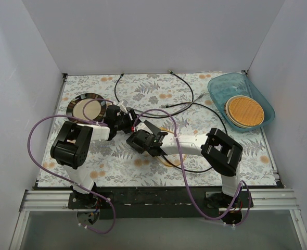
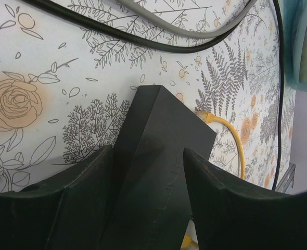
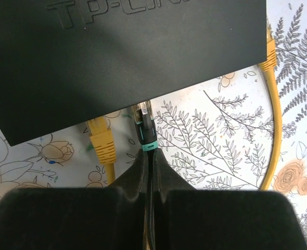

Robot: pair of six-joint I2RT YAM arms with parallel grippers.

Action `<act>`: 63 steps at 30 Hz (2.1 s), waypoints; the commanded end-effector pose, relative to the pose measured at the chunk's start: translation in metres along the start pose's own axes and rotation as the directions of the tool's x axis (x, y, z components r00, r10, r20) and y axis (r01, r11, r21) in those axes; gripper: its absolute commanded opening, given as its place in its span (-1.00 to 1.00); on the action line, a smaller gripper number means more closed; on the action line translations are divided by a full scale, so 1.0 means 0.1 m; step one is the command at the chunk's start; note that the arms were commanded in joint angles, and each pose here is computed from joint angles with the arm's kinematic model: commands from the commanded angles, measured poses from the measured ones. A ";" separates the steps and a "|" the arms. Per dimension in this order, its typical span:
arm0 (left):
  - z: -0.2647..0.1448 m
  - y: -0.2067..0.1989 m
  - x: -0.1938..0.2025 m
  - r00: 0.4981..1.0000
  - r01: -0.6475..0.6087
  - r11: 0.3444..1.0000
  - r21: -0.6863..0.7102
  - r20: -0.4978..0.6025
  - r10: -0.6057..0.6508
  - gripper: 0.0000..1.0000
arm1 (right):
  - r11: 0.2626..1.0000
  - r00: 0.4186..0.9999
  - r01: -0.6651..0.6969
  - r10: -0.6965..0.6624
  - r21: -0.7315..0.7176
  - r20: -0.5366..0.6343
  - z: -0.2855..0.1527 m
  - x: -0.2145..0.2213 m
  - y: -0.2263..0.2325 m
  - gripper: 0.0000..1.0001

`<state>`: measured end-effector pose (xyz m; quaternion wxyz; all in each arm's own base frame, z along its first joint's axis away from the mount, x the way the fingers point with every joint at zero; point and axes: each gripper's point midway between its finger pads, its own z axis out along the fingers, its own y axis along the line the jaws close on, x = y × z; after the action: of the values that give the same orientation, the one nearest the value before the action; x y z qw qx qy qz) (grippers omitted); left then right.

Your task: Insert the plug into the switch port

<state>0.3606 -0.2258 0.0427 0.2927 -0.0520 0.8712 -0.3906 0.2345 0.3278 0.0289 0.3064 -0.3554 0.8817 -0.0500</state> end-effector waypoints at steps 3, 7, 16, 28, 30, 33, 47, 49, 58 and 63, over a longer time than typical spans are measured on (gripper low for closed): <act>-0.15 -0.17 0.37 0.993 0.035 0.999 0.034 -0.116 -0.031 0.12 | 0.991 0.983 -0.109 0.097 0.075 0.153 -0.08 -0.51 -0.17 -0.97; -0.15 -0.18 0.42 0.991 0.032 0.999 0.038 -0.131 -0.026 0.12 | 0.996 0.980 -0.092 0.091 -0.005 0.178 -0.09 -0.54 -0.04 -0.97; -0.11 -0.29 0.52 0.987 0.012 0.998 0.066 -0.163 -0.001 0.11 | 0.994 0.968 -0.053 0.076 -0.099 0.240 -0.15 -0.66 0.09 -0.97; -0.16 -0.38 0.65 0.983 0.029 0.997 0.070 -0.182 -0.016 0.12 | 0.990 0.956 -0.105 0.126 -0.093 0.265 -0.12 -0.85 0.00 -0.97; -0.17 -0.38 0.68 0.982 0.034 0.997 0.069 -0.185 -0.021 0.12 | 0.987 0.949 -0.123 0.148 -0.103 0.279 -0.13 -0.90 -0.02 -0.97; -0.19 -0.39 0.68 0.983 0.044 0.997 0.068 -0.180 -0.031 0.12 | 0.984 0.939 -0.136 0.164 -0.112 0.302 -0.15 -0.96 -0.06 -0.97; -0.18 -0.58 0.86 0.974 0.053 0.992 0.114 -0.226 -0.026 0.12 | 0.975 0.874 -0.104 0.183 -0.194 0.450 -0.29 -1.42 0.00 -0.97; -0.19 -0.57 0.87 0.973 0.051 0.992 0.116 -0.228 -0.023 0.12 | 0.976 0.870 -0.093 0.176 -0.196 0.460 -0.30 -1.44 -0.01 -0.97; -0.20 -0.60 0.99 0.965 0.054 0.991 0.119 -0.262 -0.021 0.12 | 0.969 0.850 -0.100 0.201 -0.227 0.487 -0.32 -1.63 -0.06 -0.97; -0.19 -0.60 1.02 0.963 0.051 0.992 0.119 -0.269 -0.017 0.13 | 0.967 0.848 -0.093 0.201 -0.236 0.490 -0.32 -1.66 -0.05 -0.97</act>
<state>0.3532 -0.2305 0.0427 0.3337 -0.0700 0.8725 -0.3500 0.2385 0.3311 0.0264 0.2734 -0.4133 0.8685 0.0110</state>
